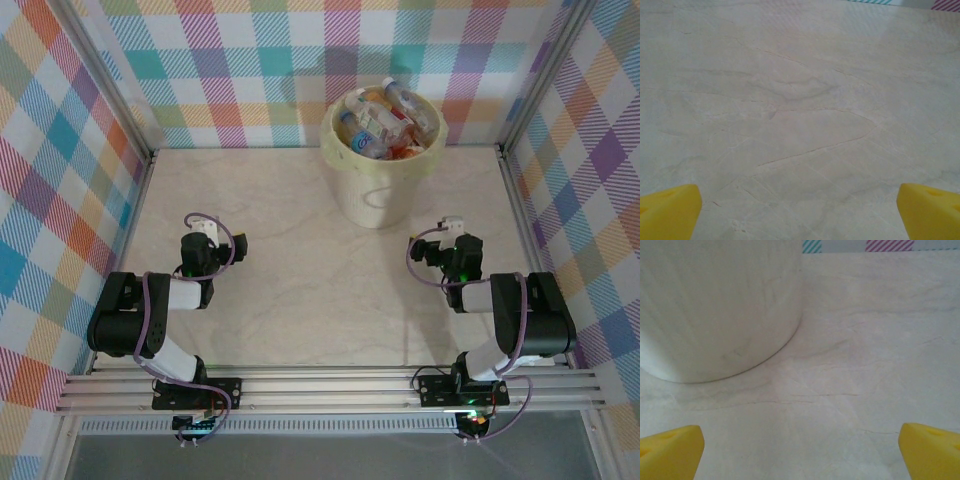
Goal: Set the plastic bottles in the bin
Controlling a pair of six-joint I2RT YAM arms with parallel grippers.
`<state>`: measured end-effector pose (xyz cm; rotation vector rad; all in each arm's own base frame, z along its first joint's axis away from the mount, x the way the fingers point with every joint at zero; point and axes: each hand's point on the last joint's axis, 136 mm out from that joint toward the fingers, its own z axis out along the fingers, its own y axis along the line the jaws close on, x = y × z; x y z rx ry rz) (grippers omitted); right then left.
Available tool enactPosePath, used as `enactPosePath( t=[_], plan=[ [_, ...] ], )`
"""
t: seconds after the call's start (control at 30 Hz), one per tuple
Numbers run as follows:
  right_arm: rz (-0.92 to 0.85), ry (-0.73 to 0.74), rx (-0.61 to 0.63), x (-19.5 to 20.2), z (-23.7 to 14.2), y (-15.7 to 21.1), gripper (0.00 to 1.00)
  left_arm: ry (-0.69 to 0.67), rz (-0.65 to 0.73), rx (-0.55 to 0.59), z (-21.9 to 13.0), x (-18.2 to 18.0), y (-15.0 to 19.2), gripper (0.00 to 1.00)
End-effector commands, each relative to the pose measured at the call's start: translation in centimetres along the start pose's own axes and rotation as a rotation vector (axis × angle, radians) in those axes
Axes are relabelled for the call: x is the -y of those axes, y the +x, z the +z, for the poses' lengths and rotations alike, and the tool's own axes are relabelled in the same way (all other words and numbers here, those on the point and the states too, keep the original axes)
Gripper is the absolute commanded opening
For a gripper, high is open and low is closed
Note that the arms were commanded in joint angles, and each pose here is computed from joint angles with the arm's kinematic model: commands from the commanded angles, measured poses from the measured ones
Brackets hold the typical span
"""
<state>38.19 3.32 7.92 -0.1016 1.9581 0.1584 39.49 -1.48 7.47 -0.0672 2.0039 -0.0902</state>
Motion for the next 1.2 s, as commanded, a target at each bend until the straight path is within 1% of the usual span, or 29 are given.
enactPosePath(
  t=[0.0,1.17],
  plan=[
    [0.03,0.031,0.016,1.07,0.8,-1.77,1.0,-0.003,0.013,0.008,0.23,0.12,-0.52,1.0],
    [0.035,0.034,0.014,1.19,0.77,-1.77,1.0,-0.003,0.02,0.004,0.28,0.23,-0.38,1.0]
  ],
)
